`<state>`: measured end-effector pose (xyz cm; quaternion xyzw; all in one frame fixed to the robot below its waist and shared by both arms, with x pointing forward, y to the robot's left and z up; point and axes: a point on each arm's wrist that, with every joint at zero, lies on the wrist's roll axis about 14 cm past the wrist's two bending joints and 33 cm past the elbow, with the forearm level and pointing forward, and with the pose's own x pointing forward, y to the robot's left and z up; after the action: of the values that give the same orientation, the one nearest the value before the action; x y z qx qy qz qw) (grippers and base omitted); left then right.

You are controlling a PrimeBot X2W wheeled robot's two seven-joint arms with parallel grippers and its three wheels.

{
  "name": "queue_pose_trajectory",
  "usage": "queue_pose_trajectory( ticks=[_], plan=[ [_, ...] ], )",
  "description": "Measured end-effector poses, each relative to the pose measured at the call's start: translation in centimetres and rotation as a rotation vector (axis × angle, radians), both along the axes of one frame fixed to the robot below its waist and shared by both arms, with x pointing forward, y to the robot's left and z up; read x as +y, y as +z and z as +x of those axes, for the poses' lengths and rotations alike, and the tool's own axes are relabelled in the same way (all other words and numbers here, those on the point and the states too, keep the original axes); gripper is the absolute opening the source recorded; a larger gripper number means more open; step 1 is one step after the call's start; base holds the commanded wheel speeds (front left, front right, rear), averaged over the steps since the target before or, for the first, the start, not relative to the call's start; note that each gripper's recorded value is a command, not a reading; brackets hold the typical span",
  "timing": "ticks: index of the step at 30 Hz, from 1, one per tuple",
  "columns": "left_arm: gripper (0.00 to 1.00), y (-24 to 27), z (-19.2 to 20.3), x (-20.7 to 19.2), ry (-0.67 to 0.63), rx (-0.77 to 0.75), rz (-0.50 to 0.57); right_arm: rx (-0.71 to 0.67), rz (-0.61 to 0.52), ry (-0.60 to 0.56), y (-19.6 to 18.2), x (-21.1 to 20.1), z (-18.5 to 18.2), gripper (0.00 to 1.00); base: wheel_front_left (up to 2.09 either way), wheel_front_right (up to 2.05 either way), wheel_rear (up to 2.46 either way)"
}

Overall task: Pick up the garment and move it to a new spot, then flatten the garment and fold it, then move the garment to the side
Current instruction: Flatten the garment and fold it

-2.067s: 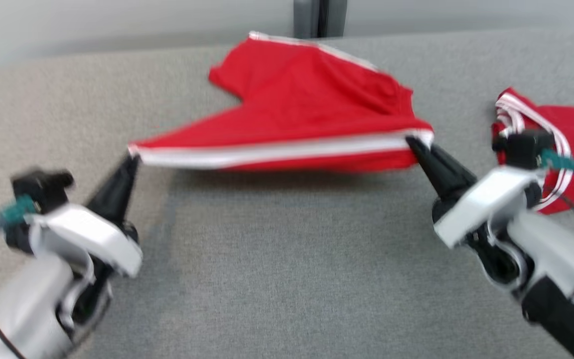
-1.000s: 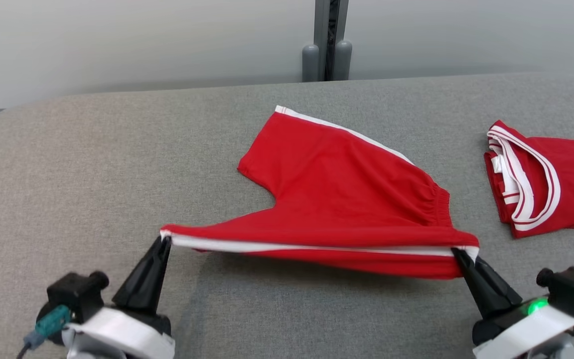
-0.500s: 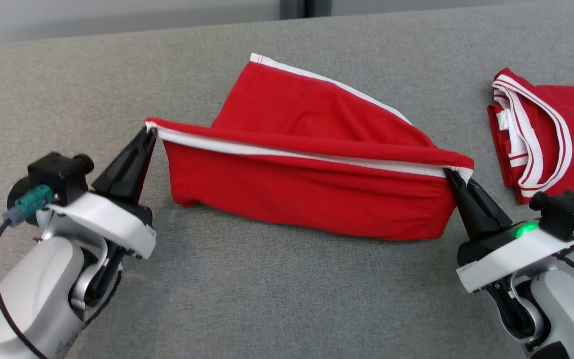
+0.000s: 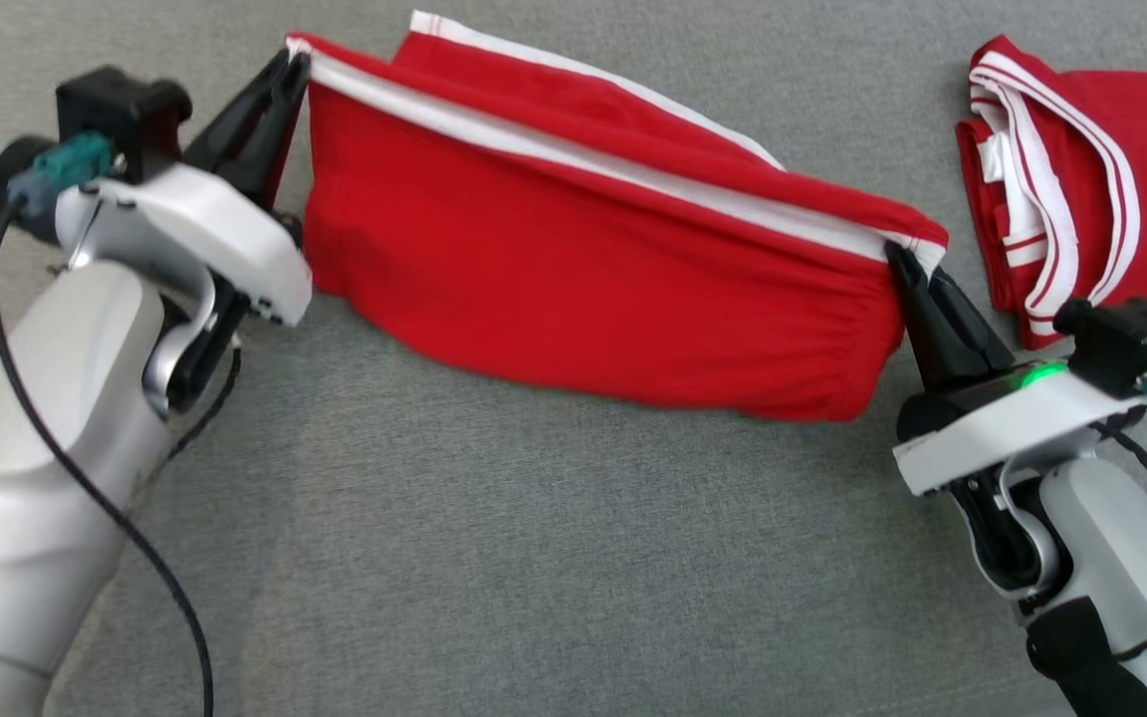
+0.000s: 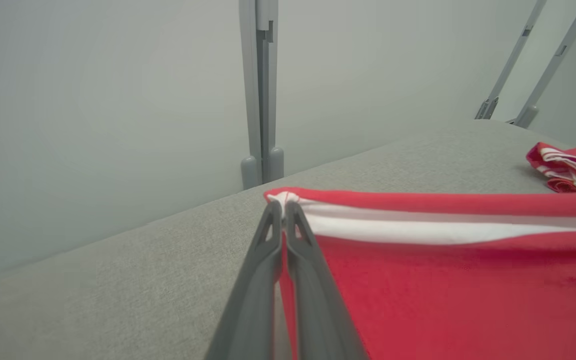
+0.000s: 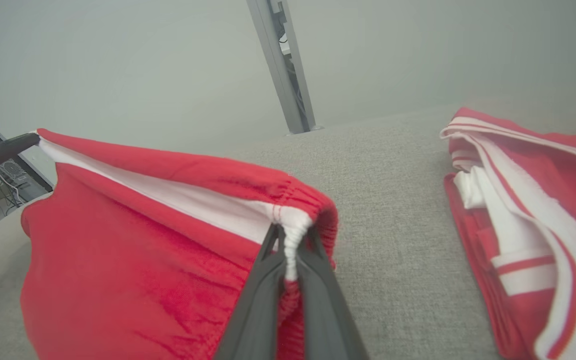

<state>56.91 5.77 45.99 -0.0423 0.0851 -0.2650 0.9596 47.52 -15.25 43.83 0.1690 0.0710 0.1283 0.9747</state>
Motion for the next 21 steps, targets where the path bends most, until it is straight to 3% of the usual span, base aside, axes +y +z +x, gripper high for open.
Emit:
queue_pose_trajectory(
  ticks=[12, 21],
  plan=[
    [0.0, -3.6, 5.3, -3.5, -0.04, 0.05, 0.066, 0.054, -0.007, -0.053, -2.6, -0.7, 2.3, 0.0, 0.0, 0.0, 0.0],
    [0.0, -7.0, 6.4, -5.2, -0.063, 0.13, 0.101, 0.106, -0.029, -0.066, -4.5, -0.9, 2.9, 0.0, 0.0, 0.0, 0.0]
  ],
)
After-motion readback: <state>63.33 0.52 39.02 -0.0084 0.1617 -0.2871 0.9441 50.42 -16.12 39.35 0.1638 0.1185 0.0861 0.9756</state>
